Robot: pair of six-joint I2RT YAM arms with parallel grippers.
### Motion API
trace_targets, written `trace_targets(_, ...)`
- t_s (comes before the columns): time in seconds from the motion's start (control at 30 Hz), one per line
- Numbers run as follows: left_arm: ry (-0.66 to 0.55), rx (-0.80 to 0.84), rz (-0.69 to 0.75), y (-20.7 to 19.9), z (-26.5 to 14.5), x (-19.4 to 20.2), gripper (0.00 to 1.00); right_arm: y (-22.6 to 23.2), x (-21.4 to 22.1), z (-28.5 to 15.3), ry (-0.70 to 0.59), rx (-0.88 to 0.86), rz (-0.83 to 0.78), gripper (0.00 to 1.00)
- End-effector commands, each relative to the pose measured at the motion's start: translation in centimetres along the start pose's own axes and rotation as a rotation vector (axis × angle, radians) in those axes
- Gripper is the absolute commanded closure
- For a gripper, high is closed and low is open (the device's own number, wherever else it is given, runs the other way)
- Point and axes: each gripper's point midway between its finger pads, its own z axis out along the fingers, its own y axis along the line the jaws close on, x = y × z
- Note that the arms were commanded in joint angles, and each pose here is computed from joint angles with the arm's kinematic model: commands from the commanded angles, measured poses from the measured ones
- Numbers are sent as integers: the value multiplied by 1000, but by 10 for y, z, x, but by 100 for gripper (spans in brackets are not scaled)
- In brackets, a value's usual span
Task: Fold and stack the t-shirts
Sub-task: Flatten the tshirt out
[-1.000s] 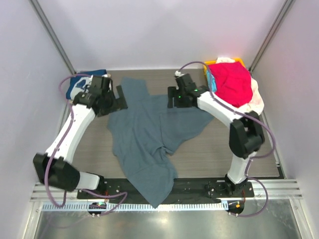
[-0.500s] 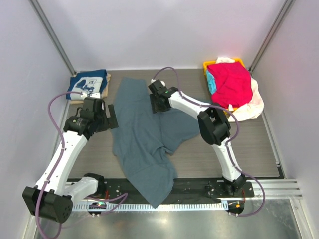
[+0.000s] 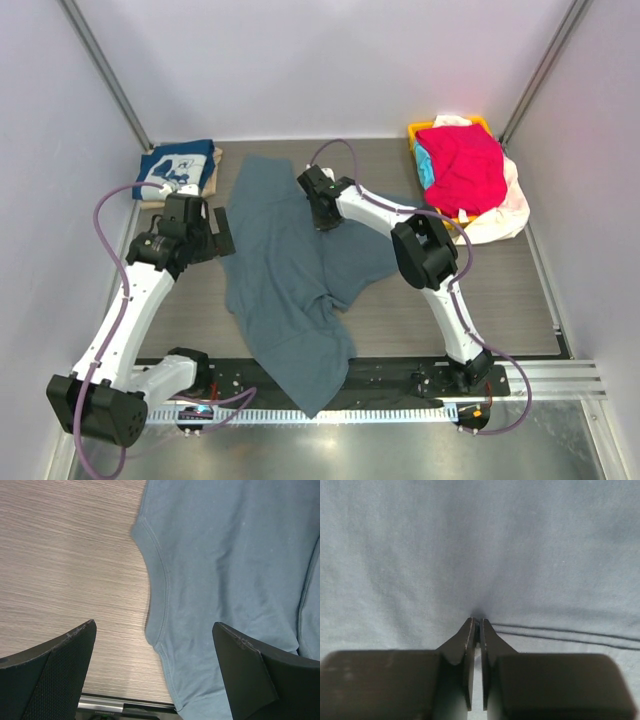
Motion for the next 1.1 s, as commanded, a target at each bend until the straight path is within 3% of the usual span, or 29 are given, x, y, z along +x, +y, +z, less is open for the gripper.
trace_targets(0.0, -49, 6, -6, 0, -3, -11, 0, -4, -29, -30, -89, 15, 18, 93)
trace_targets(0.07, -46, 0, -5, 1, -2, -11, 0, -7, -31, -40, -99, 19, 17, 97)
trace_targets(0.37, 3, -26, -27, 2, 7, -4, 0, -42, -31, -112, -192, 67, 29, 99)
trace_targets(0.53, 47, -39, -84, 0, 15, 5, 0, -81, 2, -141, -196, 136, 56, 99)
trace_targets(0.8, 111, 15, -137, -21, 31, 23, 0, -172, 74, -203, -303, 230, 297, 99)
trace_targets(1.07, 108, -9, -129, -32, 36, 33, 0, -201, 129, -221, -398, 198, 540, 99)
